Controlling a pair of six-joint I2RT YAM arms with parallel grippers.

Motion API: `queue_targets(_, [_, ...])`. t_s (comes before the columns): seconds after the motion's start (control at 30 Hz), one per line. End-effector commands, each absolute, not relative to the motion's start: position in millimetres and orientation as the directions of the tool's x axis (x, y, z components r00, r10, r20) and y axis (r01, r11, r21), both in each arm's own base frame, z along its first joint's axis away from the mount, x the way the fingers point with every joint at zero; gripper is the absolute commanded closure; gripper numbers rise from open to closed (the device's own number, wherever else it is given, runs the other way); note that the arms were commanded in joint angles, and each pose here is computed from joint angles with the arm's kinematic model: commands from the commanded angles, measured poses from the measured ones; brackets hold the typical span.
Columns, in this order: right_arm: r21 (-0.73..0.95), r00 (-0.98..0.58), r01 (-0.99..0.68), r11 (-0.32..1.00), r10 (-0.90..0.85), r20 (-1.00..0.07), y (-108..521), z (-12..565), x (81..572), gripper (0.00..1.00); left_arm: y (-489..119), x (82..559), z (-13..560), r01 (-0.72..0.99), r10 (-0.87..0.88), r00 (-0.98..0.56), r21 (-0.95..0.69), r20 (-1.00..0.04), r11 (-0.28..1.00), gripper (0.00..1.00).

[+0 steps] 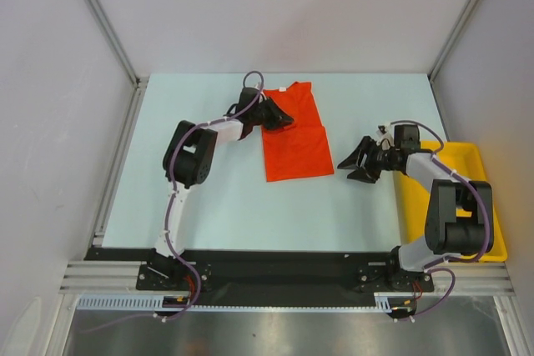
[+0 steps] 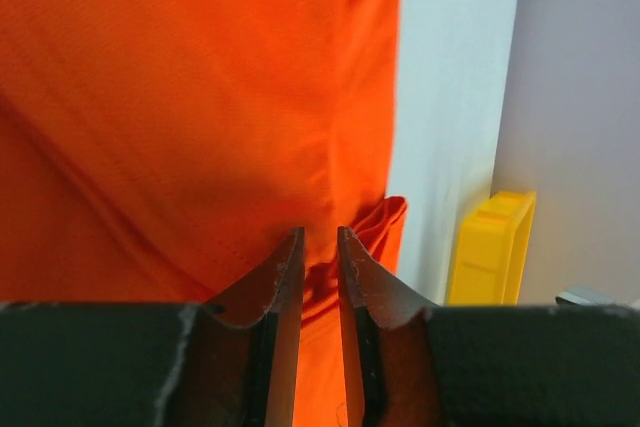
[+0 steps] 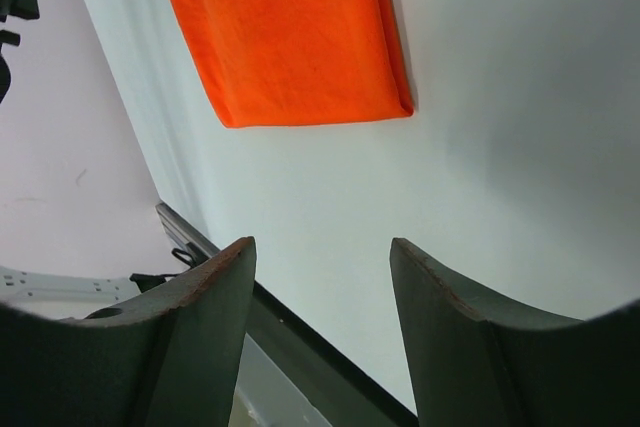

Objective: Fold and stack the t-shirts
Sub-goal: Fold the tshirt

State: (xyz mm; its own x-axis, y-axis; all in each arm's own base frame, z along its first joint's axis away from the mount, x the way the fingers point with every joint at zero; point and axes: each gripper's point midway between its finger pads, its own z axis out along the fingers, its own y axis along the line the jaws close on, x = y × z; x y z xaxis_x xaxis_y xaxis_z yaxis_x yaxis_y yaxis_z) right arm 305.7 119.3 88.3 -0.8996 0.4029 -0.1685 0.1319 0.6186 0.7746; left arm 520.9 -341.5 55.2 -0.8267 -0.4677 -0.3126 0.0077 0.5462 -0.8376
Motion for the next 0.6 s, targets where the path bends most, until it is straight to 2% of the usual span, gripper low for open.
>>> queue_targets(0.0, [0.773, -0.896, 0.091, 0.628, 0.390, -0.212, 118, 95, 301, 0.37, -339, 523, 61, 0.028, -0.466, -0.831, -0.860, -0.302, 0.509, 0.75])
queue_targets(0.23, [0.768, -0.893, 0.107, 0.632, 0.400, -0.205, 117, 92, 295, 0.37, -315, 511, 33, -0.112, -0.508, -0.833, -0.831, -0.220, 0.544, 0.75])
queue_targets(0.4, [0.768, -0.884, 0.134, 0.627, 0.425, -0.193, 116, 91, 299, 0.38, -317, 501, 40, -0.110, -0.472, -0.864, -0.847, -0.177, 0.519, 0.74])
queue_targets(0.57, [0.786, -0.873, 0.162, 0.596, 0.458, -0.167, 118, 91, 301, 0.38, -296, 504, 127, 0.027, -0.477, -0.820, -0.853, -0.317, 0.521, 0.68])
